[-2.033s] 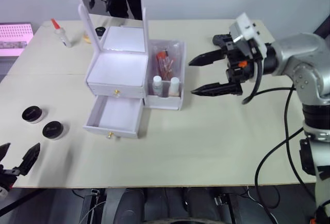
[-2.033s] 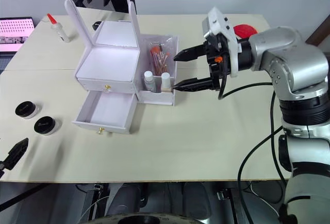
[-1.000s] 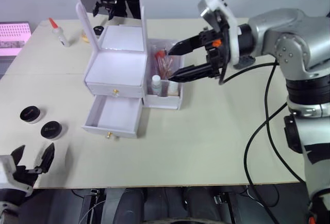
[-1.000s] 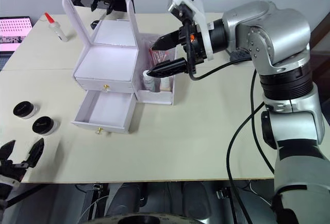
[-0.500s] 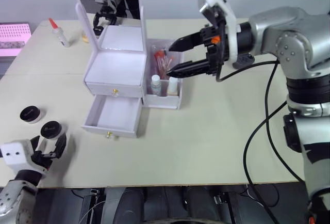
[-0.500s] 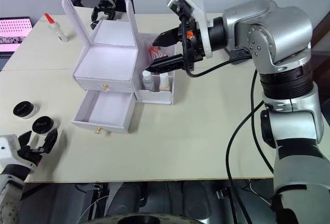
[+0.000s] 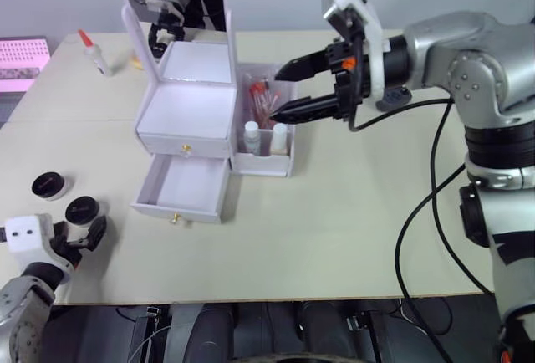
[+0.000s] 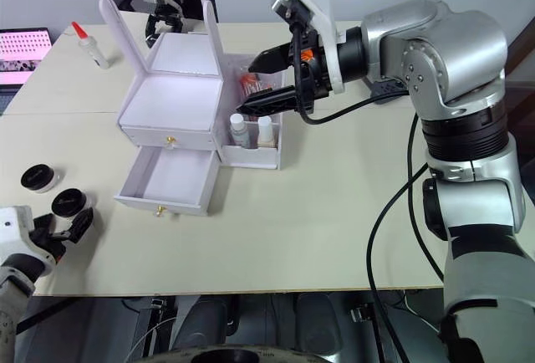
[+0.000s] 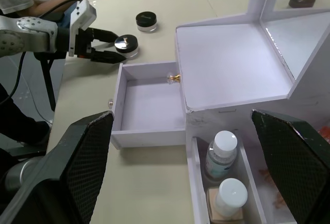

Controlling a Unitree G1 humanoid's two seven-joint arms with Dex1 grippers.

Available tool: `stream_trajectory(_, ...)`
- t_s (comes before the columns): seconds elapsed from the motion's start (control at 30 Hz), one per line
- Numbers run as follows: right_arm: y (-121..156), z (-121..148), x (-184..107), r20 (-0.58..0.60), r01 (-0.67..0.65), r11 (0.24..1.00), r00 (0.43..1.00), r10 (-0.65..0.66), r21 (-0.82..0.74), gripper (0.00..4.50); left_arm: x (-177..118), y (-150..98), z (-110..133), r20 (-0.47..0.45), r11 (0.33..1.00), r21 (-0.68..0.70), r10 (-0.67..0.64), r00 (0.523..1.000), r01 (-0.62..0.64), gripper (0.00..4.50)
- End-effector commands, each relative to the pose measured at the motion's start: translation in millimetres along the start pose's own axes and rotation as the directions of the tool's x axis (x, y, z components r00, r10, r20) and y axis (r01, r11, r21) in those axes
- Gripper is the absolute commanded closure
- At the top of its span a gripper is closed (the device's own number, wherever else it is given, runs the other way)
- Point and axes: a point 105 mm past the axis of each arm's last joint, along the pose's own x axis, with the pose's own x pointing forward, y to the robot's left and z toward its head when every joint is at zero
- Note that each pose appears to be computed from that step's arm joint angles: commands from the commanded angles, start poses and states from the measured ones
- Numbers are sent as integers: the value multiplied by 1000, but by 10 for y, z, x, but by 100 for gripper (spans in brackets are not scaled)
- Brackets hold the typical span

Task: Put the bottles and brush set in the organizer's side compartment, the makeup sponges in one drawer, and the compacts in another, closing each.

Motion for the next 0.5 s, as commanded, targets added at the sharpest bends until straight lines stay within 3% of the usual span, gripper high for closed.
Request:
stream_trajectory(0.03, 6, 140, -62, 45, 18, 998, 999, -16, -53, 0, 13, 38, 155, 14, 999, 21, 25, 1000, -25, 5)
stream_trajectory(0.37, 7, 164, -54, 57, 23, 998, 998, -19, -67, 0, 140, -71, 261, -33, 1000, 25, -10, 999, 11, 5)
stream_trajectory(0.5, -4, 170, -65, 62, 34, 997, 998, -30, -67, 0, 90, -40, 274, -53, 999, 31, 16, 998, -14, 125)
